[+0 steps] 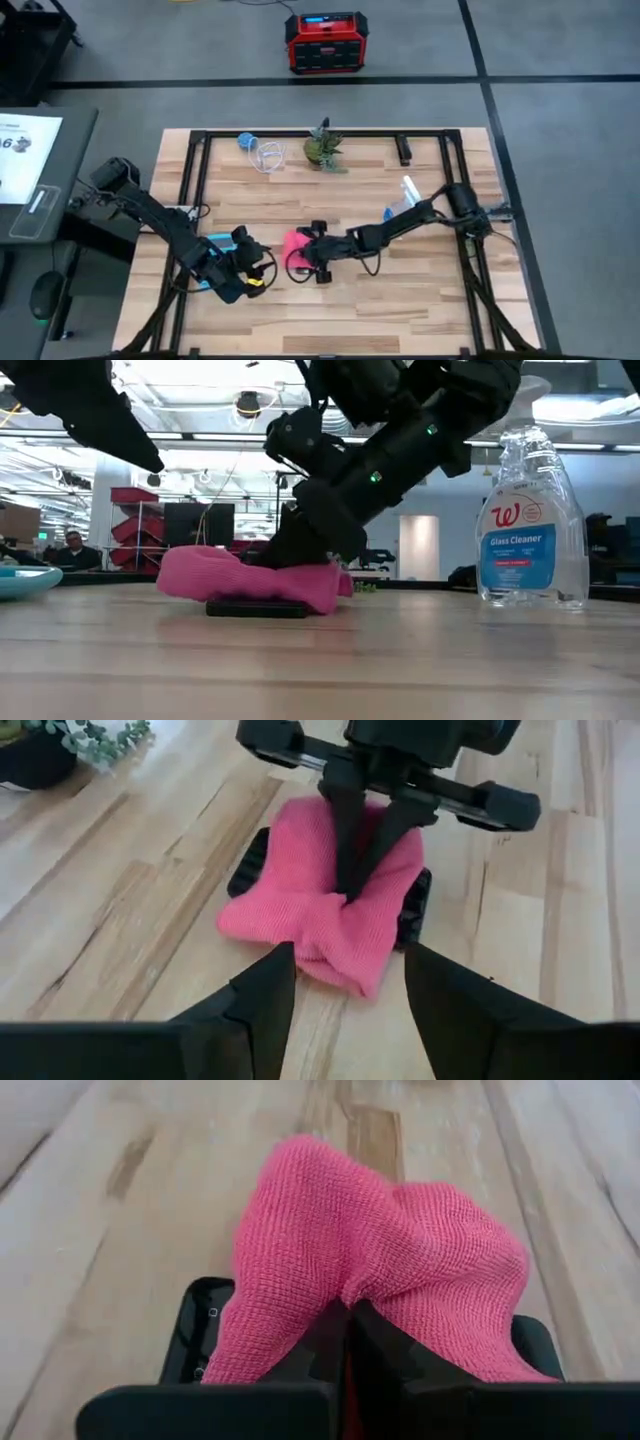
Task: Apply microfiber cloth
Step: Wipe the back of the cellphone with a microfiber cloth
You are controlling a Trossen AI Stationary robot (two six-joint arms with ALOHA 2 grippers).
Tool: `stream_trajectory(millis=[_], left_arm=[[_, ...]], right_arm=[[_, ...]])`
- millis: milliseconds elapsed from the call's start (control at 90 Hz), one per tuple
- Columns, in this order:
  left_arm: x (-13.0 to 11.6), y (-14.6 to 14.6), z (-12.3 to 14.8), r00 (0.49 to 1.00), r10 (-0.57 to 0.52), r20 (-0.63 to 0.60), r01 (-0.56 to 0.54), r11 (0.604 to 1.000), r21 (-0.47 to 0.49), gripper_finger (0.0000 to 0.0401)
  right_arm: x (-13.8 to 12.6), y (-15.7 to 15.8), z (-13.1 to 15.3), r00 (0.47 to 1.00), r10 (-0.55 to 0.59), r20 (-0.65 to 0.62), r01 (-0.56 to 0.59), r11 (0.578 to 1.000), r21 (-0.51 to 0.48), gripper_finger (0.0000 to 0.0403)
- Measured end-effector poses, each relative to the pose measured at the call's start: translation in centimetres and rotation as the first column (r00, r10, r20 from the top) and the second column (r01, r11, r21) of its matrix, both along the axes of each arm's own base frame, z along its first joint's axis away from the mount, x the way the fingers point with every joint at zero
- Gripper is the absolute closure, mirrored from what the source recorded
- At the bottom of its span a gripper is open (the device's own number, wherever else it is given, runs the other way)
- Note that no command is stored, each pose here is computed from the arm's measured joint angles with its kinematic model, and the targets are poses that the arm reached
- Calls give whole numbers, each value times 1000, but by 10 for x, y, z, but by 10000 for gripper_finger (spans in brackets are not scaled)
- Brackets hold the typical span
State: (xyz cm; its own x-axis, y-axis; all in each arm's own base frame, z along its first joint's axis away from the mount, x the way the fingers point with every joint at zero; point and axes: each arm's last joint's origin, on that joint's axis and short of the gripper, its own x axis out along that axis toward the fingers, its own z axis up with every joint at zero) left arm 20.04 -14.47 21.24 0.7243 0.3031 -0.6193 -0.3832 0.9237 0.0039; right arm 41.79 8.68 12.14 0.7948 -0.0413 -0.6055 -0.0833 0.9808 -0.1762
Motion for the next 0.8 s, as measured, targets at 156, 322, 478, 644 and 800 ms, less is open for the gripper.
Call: stream_trajectory(millis=[156,322,478,644,800], left_arm=[[0,0,0,1000,3,1,-3,1000,-3,239],[0,0,0,1000,2,0,-2,1000,-3,239],[0,0,0,1000,2,0,-2,1000,-4,239],[0,0,0,1000,2,2,-2,1000,-6,239],[0,0,0,1000,2,6,-2,1000,-10,239]], right_arm=[[-6,-1,34,986,-147,76,152,986,-69,403],[-13,-3,47,968,-237,79,243,968,-69,403],[-11,7,36,999,-52,3,52,997,59,403],[-9,6,8,996,18,-87,-11,997,81,403],[-7,-4,9,985,-167,-47,168,986,12,403]])
